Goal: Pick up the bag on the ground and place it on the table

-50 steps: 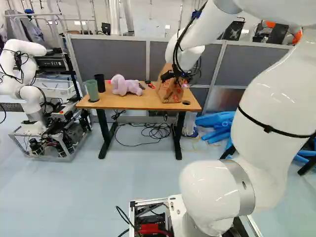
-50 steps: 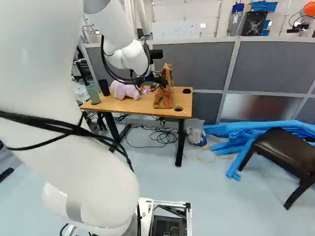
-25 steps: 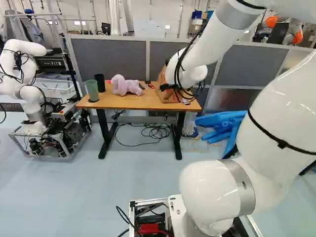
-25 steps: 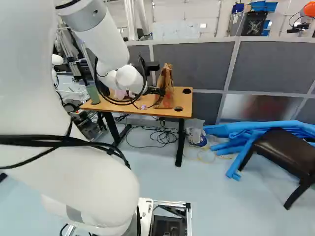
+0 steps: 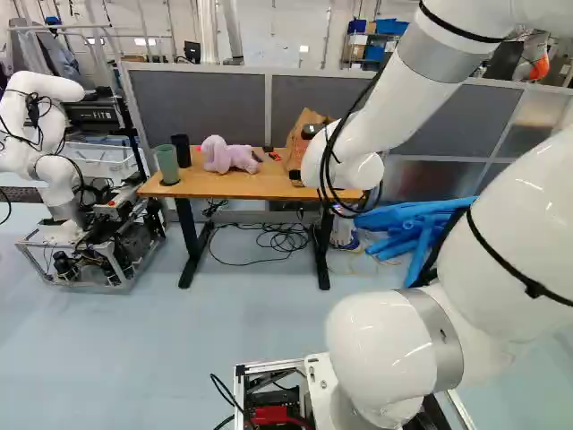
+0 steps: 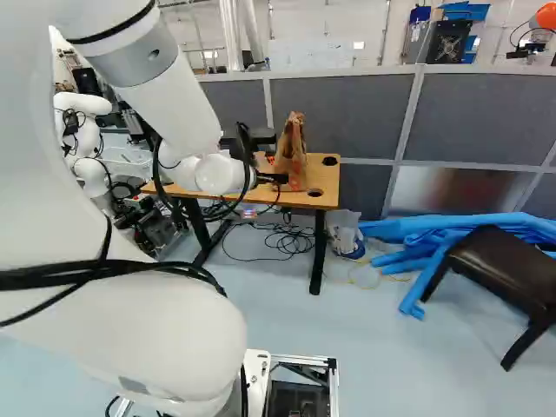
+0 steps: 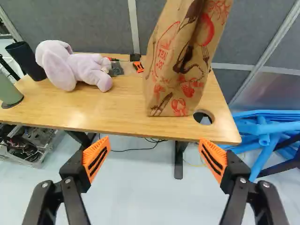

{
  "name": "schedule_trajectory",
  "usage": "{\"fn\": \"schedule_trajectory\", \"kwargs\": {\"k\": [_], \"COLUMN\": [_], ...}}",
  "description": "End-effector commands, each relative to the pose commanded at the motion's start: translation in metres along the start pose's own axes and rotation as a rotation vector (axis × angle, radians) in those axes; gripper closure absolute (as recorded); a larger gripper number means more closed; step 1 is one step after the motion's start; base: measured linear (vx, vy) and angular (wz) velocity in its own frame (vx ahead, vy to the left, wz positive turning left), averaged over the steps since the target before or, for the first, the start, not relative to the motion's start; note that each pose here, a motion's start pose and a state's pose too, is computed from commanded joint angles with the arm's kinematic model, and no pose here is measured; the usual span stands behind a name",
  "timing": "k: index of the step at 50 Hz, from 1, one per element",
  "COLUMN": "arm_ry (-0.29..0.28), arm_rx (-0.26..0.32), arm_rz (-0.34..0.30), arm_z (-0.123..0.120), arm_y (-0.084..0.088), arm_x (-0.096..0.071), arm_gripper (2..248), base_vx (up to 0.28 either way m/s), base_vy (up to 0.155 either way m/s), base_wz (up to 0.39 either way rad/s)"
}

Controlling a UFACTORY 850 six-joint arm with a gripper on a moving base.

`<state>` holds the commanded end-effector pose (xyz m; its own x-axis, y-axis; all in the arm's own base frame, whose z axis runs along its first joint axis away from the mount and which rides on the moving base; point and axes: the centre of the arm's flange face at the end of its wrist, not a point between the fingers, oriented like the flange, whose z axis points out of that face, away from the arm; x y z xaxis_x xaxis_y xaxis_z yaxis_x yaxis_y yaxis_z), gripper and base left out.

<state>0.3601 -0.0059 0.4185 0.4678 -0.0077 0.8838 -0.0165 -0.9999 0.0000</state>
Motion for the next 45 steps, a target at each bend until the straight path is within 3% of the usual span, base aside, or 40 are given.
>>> {"fn": "schedule_trajectory", "kwargs": {"k": [21, 45], "arm_ry": [0.074, 0.128], "arm_rx": [0.007, 0.012], "arm_rz": [-0.003, -0.006], "arm_z": [-0.024, -0.044], "arm_y": [-0.002, -0.004], "arm_x": [-0.042, -0.073], "arm_gripper": [3, 3], "base_vx": [0.0, 0.0], "base_vy": [0.0, 0.0], "base_wz": [0.0, 0.0]}}
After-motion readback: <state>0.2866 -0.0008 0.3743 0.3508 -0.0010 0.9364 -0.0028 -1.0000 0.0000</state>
